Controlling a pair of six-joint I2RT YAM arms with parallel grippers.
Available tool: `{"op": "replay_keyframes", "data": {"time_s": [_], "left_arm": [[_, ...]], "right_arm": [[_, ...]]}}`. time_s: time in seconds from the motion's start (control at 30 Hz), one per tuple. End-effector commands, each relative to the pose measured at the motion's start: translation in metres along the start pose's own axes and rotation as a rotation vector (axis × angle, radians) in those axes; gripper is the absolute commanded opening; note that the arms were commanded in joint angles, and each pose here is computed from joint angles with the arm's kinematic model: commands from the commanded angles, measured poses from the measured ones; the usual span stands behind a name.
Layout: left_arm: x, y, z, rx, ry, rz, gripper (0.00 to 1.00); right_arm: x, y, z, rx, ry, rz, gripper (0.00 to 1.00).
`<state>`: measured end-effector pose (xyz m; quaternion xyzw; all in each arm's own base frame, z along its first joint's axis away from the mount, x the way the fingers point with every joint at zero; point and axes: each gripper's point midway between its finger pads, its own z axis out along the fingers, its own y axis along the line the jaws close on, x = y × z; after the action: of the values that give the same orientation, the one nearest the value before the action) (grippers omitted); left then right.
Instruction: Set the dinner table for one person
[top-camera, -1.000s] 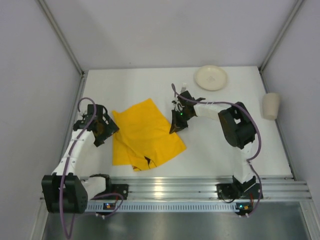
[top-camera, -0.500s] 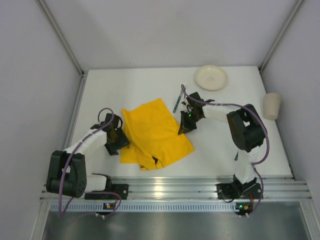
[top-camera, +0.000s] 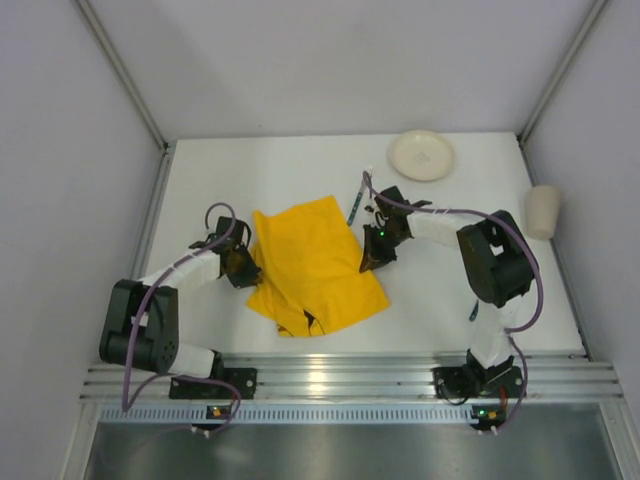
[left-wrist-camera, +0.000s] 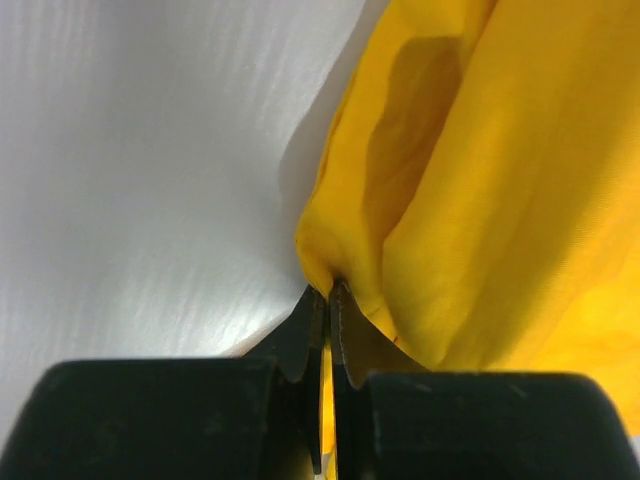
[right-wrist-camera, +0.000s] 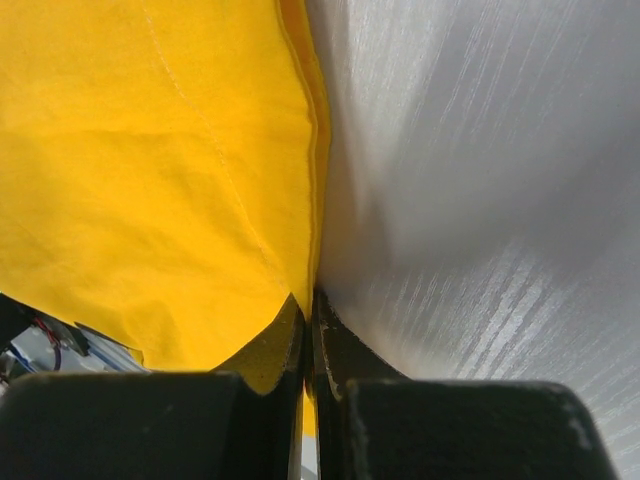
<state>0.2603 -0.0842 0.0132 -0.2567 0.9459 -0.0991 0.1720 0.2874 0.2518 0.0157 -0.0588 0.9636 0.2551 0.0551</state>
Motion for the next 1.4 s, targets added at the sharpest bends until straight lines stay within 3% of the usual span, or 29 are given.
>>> {"op": "replay_keyframes", "data": {"time_s": [0.0,0.13,0.3,0.67,0.77,0.8,0.87,0.9,0.93,1.0,1.03,1.07,1.1,1.17,1.37], "left_arm": [[0.014,0.018,0.018,-0.067,0.055,0.032,0.0],[-0.035,0.049,-0.011,-0.279,-0.06,0.016,0.0],[-0.07,0.104,-0.062,-0.438,-0.195,-0.124,0.0],[-0.055,0.132,-0.115,-0.643,-0.24,-0.337,0.0],[-0.053,0.127,-0.127,-0.608,-0.257,-0.392,0.02],[-0.053,0.124,-0.131,-0.591,-0.255,-0.396,0.12],[-0.049,0.113,-0.132,-0.526,-0.231,-0.396,0.72],[-0.049,0.108,-0.133,-0.488,-0.232,-0.39,0.86],[-0.049,0.105,-0.133,-0.464,-0.22,-0.357,0.95],[-0.059,0.09,-0.13,-0.368,-0.242,-0.312,0.98],[-0.064,0.087,-0.13,-0.351,-0.257,-0.258,0.98],[-0.07,0.082,-0.128,-0.316,-0.269,-0.233,0.98],[-0.074,0.077,-0.121,-0.286,-0.274,-0.199,0.98],[-0.095,0.057,-0.111,-0.187,-0.32,-0.122,0.98],[-0.104,0.007,-0.046,0.036,-0.174,0.049,0.93]], "right_arm": [[0.027,-0.045,0.006,0.172,0.068,0.002,0.0],[0.028,-0.06,0.001,0.237,0.073,0.032,0.0],[0.034,-0.093,-0.013,0.383,0.075,0.097,0.0],[0.079,-0.124,-0.044,0.612,0.17,0.234,0.0],[0.099,-0.126,-0.05,0.629,0.238,0.262,0.0],[0.112,-0.126,-0.049,0.619,0.278,0.267,0.0],[0.129,-0.117,-0.045,0.553,0.353,0.262,0.0],[0.139,-0.118,-0.045,0.548,0.379,0.26,0.0],[0.142,-0.117,-0.045,0.533,0.382,0.251,0.04],[0.143,-0.112,-0.049,0.512,0.364,0.235,0.25],[0.139,-0.11,-0.055,0.507,0.341,0.224,0.58],[0.133,-0.106,-0.058,0.5,0.321,0.211,0.81],[0.128,-0.104,-0.062,0.502,0.304,0.201,0.98],[0.105,-0.099,-0.073,0.523,0.245,0.166,1.0],[0.035,-0.067,-0.079,0.438,0.105,0.062,1.0]]}}
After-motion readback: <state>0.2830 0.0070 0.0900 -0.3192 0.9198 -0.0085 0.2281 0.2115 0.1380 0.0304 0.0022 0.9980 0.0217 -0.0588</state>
